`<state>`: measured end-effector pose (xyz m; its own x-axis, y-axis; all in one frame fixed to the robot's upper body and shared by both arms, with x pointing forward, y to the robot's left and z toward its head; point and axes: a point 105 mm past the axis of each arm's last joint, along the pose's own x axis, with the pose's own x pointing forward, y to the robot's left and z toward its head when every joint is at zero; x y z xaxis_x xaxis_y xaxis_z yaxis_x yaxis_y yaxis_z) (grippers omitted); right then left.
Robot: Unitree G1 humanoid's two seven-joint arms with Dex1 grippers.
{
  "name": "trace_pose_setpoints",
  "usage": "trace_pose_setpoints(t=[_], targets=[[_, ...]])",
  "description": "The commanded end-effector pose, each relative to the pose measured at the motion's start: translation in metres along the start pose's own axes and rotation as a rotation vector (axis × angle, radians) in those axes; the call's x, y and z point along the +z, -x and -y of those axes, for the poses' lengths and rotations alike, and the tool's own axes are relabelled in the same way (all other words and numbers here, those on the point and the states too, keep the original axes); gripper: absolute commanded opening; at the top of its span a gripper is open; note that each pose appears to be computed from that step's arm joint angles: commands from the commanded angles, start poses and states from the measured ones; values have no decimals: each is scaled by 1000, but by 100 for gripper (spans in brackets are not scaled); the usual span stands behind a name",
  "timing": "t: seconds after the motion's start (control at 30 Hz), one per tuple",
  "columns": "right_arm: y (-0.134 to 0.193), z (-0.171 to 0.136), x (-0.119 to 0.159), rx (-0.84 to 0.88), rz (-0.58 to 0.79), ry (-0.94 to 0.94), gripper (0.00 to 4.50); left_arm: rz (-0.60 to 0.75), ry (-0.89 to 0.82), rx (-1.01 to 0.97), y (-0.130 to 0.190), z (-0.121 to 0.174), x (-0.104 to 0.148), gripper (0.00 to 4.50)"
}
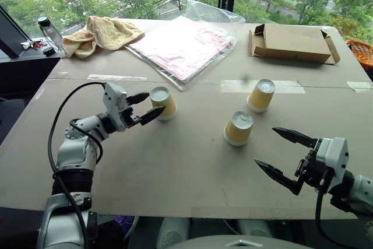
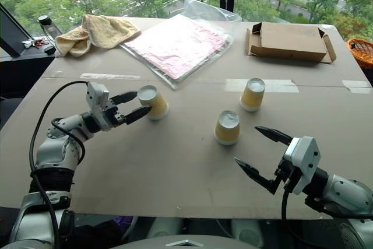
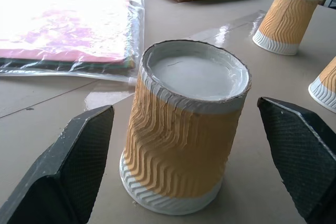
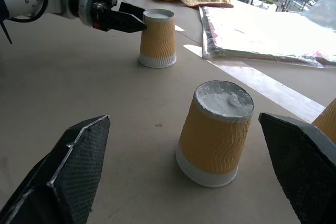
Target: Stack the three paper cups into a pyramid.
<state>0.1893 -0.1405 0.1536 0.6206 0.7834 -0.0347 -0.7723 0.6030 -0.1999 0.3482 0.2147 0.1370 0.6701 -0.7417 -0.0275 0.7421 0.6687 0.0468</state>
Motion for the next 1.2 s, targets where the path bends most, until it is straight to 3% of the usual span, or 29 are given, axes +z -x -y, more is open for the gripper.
trace_pose_setpoints(t=[0.03, 0.07, 0.1, 0.17, 0.37, 0.57, 0.83, 1.2], targets=[[3, -2, 15, -27, 33, 61, 450, -5, -29, -47, -12, 5, 2, 368], [4, -3, 16, -31, 32, 60, 450, -10, -33, -57, -14, 6, 1, 346], [5, -4, 16, -36, 32, 58, 450, -11, -36, -61, -16, 7, 0, 286], [9, -6, 15, -50, 22, 54, 450, -4, -60, -89, -18, 11, 2, 235], [10, -7, 18, -107, 56, 19, 450, 37, 13, -386, -21, 48, 22, 235], [17, -20, 21, -88, 66, 15, 450, -8, -12, -567, -35, 77, 20, 235], [27, -30, 24, -31, 86, 50, 450, 8, -66, -633, -60, 96, 15, 235], [32, -31, 22, -9, 157, -5, 450, 8, -127, -643, -69, 101, 8, 235]])
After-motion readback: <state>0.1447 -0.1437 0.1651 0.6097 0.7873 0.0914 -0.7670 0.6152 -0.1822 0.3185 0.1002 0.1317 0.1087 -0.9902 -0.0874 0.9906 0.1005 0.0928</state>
